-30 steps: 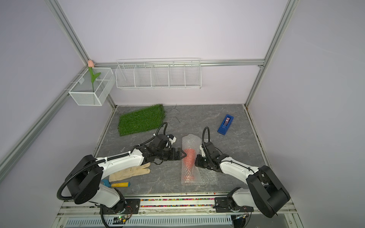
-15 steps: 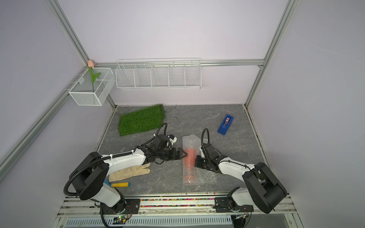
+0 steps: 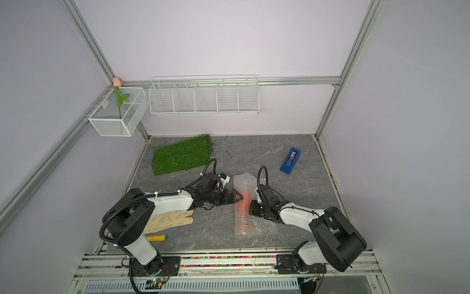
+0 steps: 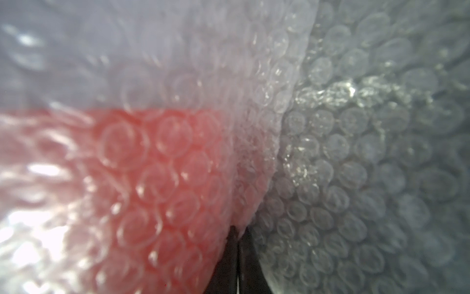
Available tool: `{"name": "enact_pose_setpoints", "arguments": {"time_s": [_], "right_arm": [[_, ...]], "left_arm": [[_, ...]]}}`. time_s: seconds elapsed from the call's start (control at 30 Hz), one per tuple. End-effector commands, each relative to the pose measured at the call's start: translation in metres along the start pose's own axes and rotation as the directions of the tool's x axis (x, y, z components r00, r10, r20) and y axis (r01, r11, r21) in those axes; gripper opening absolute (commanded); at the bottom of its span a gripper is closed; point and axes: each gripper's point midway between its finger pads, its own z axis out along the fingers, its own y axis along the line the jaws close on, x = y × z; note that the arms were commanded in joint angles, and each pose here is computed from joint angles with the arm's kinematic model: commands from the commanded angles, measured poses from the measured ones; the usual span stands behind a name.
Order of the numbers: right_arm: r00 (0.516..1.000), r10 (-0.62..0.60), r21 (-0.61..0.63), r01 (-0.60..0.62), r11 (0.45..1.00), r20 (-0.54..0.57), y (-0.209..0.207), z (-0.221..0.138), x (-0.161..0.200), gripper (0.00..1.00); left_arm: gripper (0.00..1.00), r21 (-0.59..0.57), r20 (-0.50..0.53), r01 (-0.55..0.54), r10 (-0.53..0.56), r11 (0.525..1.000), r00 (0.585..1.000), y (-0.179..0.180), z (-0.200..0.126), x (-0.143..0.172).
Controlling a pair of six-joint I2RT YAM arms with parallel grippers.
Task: Wrap wine glasses in bubble wrap
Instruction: Wrap the wine glass in bubble wrap.
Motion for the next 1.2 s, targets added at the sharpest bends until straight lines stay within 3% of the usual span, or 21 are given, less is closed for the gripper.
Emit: {"name": "enact_pose_setpoints", "arguments": {"time_s": [0.0,0.63,1.0,1.17], "right_arm": [[0.998,0.031,0.109,-0.026,0.994,-0.051,-0.027,0.007,0.019,0.07],[0.998,0.037,0.096,-0.032,0.995,-0.056,-0.022,0.008,0.020,0.06],[0.998,0.051,0.059,-0.048,0.997,-0.041,-0.010,0.002,0.015,0.07],[0.999,0.038,0.081,-0.034,0.996,-0.039,-0.010,-0.004,0.013,0.06]], "left_arm": [[1.00,0.101,0.023,-0.027,0.025,0.995,0.999,-0.022,0.003,-0.013],[1.00,0.109,-0.015,0.003,-0.002,0.994,1.000,-0.015,0.024,-0.009],[0.79,0.113,-0.048,0.029,-0.024,0.993,0.999,-0.012,0.035,-0.003],[0.71,0.038,-0.079,0.004,-0.001,0.999,0.997,-0.005,0.033,0.000]]}}
